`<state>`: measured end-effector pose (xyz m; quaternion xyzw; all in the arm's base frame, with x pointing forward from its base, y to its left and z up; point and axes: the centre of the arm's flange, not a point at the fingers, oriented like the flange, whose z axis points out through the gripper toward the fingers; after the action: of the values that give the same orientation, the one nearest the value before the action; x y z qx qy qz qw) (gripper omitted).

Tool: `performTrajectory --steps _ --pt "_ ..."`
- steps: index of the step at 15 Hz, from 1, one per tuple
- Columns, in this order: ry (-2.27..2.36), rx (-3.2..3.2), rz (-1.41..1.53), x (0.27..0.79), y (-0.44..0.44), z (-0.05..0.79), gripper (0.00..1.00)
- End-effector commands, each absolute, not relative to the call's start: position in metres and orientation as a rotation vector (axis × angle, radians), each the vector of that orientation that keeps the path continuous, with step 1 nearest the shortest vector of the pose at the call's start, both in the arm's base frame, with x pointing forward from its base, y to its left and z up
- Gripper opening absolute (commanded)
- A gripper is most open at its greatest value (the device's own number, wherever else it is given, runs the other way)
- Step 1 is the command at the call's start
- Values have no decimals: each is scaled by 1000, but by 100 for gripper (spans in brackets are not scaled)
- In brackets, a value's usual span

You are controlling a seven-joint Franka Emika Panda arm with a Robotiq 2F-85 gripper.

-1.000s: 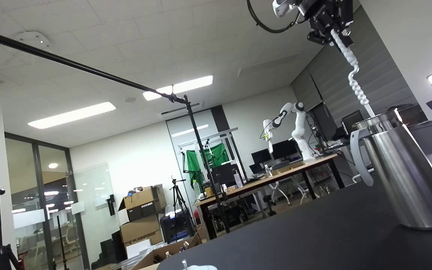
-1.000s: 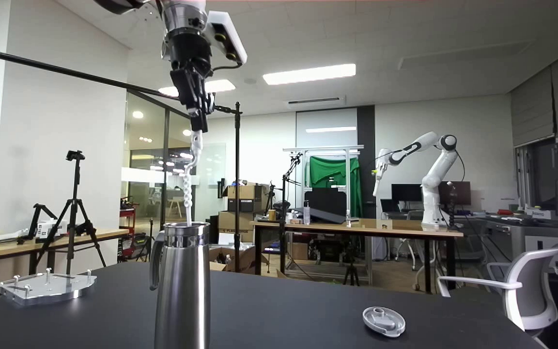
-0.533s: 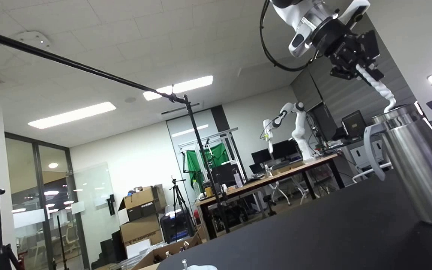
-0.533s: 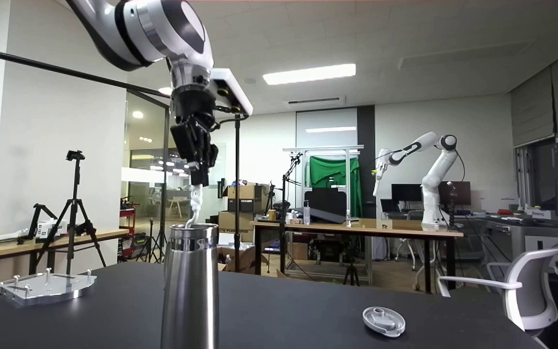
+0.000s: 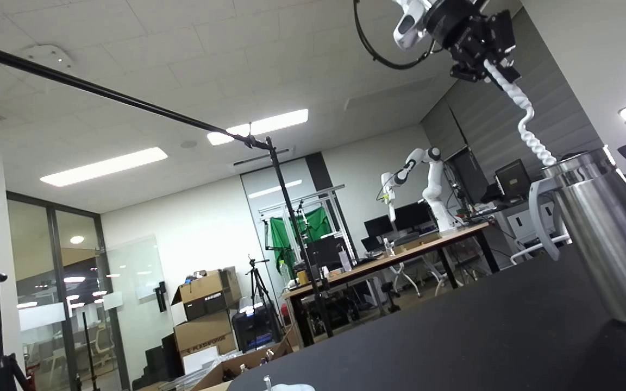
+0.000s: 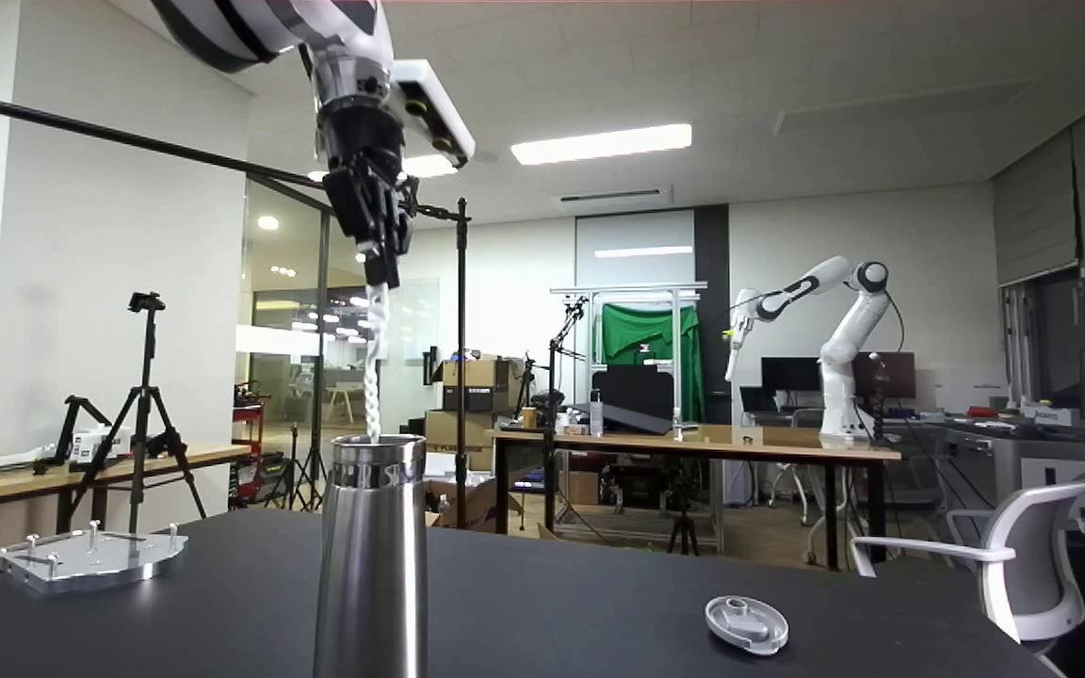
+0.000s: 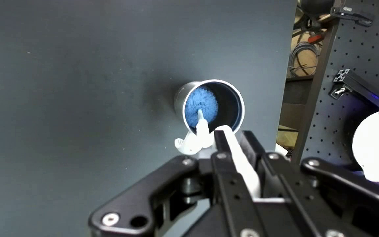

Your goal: Move the white object in the silver jar up and down in the jar

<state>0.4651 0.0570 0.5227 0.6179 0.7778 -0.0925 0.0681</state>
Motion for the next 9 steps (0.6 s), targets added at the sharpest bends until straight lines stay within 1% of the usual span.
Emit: performTrajectory --steps 1,3,6,9 --pt "2307 1886 -236 456 48 554 4" --pt "2302 1943 -262 460 34 536 4" --pt "2298 2021 -299 470 19 484 4" --pt "2282 2091 -435 484 13 431 4"
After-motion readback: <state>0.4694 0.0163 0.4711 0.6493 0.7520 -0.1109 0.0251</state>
